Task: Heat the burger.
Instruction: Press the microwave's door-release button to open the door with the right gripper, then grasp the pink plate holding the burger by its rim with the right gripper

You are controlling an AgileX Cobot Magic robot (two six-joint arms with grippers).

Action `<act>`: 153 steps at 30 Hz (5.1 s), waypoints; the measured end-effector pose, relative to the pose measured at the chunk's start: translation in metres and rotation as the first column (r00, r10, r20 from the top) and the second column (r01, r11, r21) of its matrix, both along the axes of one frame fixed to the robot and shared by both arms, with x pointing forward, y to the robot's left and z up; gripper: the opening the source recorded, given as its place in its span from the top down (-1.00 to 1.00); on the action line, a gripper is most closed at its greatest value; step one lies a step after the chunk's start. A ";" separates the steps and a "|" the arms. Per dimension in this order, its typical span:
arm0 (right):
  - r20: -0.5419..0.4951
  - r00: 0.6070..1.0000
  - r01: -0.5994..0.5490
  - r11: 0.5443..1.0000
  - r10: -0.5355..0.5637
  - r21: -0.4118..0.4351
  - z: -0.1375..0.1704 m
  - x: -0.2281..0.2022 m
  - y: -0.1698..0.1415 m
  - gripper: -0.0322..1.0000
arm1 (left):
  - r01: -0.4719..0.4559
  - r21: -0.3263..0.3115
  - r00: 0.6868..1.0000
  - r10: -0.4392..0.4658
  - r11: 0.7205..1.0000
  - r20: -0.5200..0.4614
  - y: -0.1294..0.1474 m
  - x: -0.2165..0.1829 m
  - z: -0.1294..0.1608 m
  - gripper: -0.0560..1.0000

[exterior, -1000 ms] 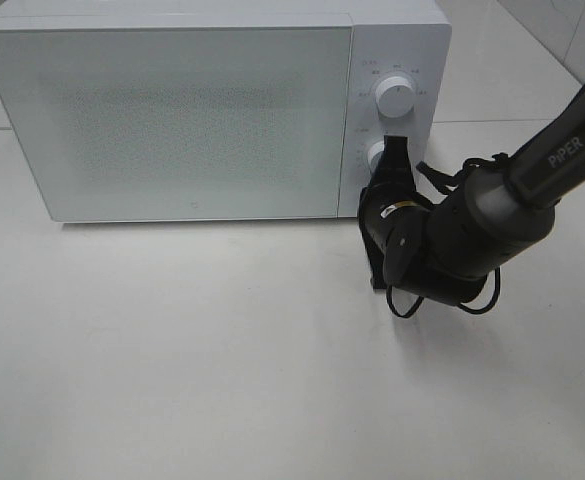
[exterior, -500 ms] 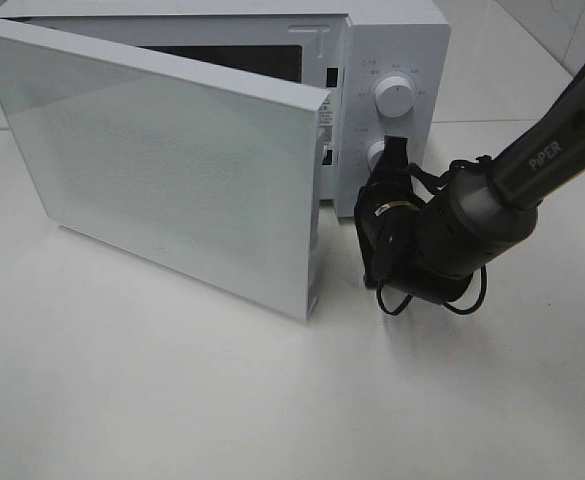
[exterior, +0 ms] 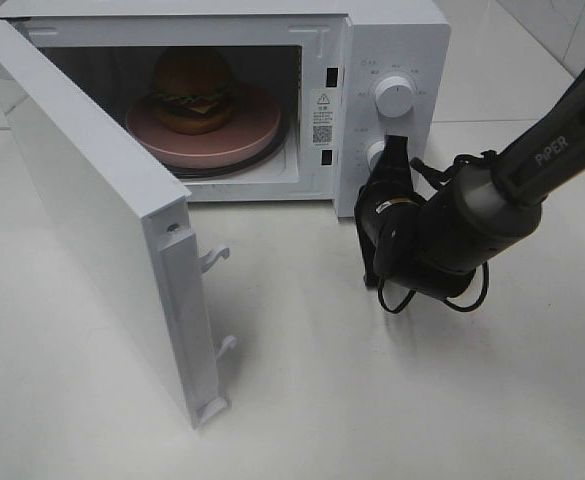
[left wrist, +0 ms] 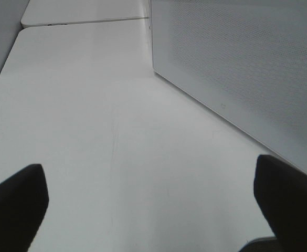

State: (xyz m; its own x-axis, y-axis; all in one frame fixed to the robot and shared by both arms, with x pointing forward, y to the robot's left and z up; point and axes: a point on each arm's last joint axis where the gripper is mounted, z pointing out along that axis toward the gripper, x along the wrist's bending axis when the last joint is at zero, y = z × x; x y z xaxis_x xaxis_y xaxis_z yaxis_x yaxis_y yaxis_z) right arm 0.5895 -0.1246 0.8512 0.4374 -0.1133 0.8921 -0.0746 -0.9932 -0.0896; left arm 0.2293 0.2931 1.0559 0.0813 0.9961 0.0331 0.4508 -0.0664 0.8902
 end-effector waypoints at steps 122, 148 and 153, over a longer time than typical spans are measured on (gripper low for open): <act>-0.999 -0.048 0.199 -0.980 0.021 -0.030 0.162 -0.117 -0.039 -0.98 | 0.000 0.000 1.000 0.000 1.000 0.000 0.000 0.000 0.000 -0.98; -0.992 0.127 0.438 -0.898 0.013 0.044 0.156 -0.067 0.048 -0.85 | 0.000 0.000 1.000 0.000 1.000 0.000 0.000 0.000 0.000 -0.98; -0.986 0.163 0.460 -0.887 0.035 0.045 0.157 -0.059 0.056 -0.83 | 0.000 0.000 1.000 0.000 1.000 0.000 0.000 0.000 0.000 -0.98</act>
